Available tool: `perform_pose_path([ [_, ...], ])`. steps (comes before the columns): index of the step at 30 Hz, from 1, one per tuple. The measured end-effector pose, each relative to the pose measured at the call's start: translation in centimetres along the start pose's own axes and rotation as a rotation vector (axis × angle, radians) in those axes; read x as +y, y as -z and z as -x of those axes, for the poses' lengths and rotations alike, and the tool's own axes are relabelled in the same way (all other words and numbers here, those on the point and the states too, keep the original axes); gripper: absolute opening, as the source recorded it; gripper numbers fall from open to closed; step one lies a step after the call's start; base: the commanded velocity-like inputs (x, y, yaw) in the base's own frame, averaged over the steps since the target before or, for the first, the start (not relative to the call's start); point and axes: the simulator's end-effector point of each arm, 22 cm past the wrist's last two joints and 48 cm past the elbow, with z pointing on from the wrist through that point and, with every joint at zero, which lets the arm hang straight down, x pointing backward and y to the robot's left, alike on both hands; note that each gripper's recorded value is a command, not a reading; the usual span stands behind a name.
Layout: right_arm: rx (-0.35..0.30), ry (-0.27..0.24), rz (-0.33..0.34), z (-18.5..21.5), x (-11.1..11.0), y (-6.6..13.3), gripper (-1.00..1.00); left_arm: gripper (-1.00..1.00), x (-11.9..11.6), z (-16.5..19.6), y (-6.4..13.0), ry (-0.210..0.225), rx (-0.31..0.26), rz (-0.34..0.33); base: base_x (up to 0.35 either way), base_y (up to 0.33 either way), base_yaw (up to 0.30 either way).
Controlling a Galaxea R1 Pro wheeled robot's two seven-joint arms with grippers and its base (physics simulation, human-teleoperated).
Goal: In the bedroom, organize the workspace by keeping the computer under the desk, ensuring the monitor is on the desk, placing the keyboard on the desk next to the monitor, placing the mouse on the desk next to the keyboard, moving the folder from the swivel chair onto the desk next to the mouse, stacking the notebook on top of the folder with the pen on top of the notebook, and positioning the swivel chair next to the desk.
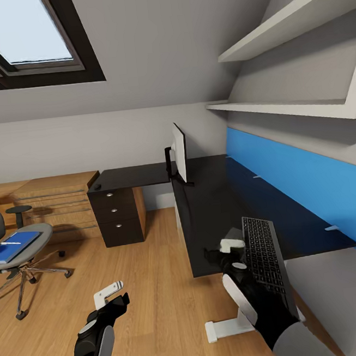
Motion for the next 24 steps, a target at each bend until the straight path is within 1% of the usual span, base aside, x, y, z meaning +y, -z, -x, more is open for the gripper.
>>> perform_pose_path([
  [2, -0.029, -0.015, -0.028, 0.6, -0.6, 1.3, 1.0, 1.0, 0.0, 0.0, 0.0, 0.0, 0.0, 0.0, 0.0, 0.0, 0.0],
  [3, -0.036, -0.019, -0.034, 0.7, -0.8, 1.6, 1.0, 1.0, 0.0, 0.0, 0.0, 0.0, 0.0, -0.001, 0.0, 0.0, 0.0],
  [5, -0.046, -0.027, -0.046, 0.9, -1.1, 2.2, 1.0, 1.0, 0.0, 0.0, 0.0, 0.001, 0.0, -0.001, 0.0, 0.0, 0.0],
  [9, -0.06, -0.036, -0.053, 1.2, -1.2, 2.7, 1.0, 1.0, 0.0, 0.0, 0.0, 0.001, 0.0, -0.001, -0.005, 0.0, 0.0],
  [10, -0.063, -0.038, -0.053, 1.4, -1.2, 2.8, 1.0, 1.0, 0.0, 0.0, 0.0, 0.001, 0.0, -0.001, -0.198, 0.013, 0.0],
  [11, -0.081, -0.048, -0.047, 2.1, -0.9, 3.2, 1.0, 1.0, -0.1, 0.0, 0.0, 0.001, 0.001, -0.002, -0.225, 0.025, 0.0],
  [17, -0.102, -0.059, -0.047, 2.6, -0.9, 3.3, 1.0, 1.0, -0.1, 0.0, 0.0, 0.001, 0.001, -0.002, -0.286, 0.054, 0.0],
  [18, -0.106, -0.061, -0.048, 2.7, -0.9, 3.3, 1.0, 1.0, -0.1, 0.0, 0.0, 0.001, 0.001, -0.002, -0.333, 0.084, -0.211],
  [19, -0.133, -0.076, -0.053, 3.1, -1.3, 3.4, 1.0, 1.0, -0.1, 0.0, 0.0, 0.001, 0.0, -0.003, -0.333, 0.084, -0.216],
  [22, -0.136, -0.077, -0.053, 3.3, -1.3, 3.5, 1.0, 1.0, -0.1, 0.1, 0.1, 0.001, -0.003, -0.004, -0.333, 0.085, -0.213],
  [24, -0.122, -0.106, -0.044, 3.0, -1.2, 3.5, 1.0, 1.0, -0.1, 0.2, 0.1, 0.002, -0.004, -0.004, -0.333, 0.087, -0.127],
])
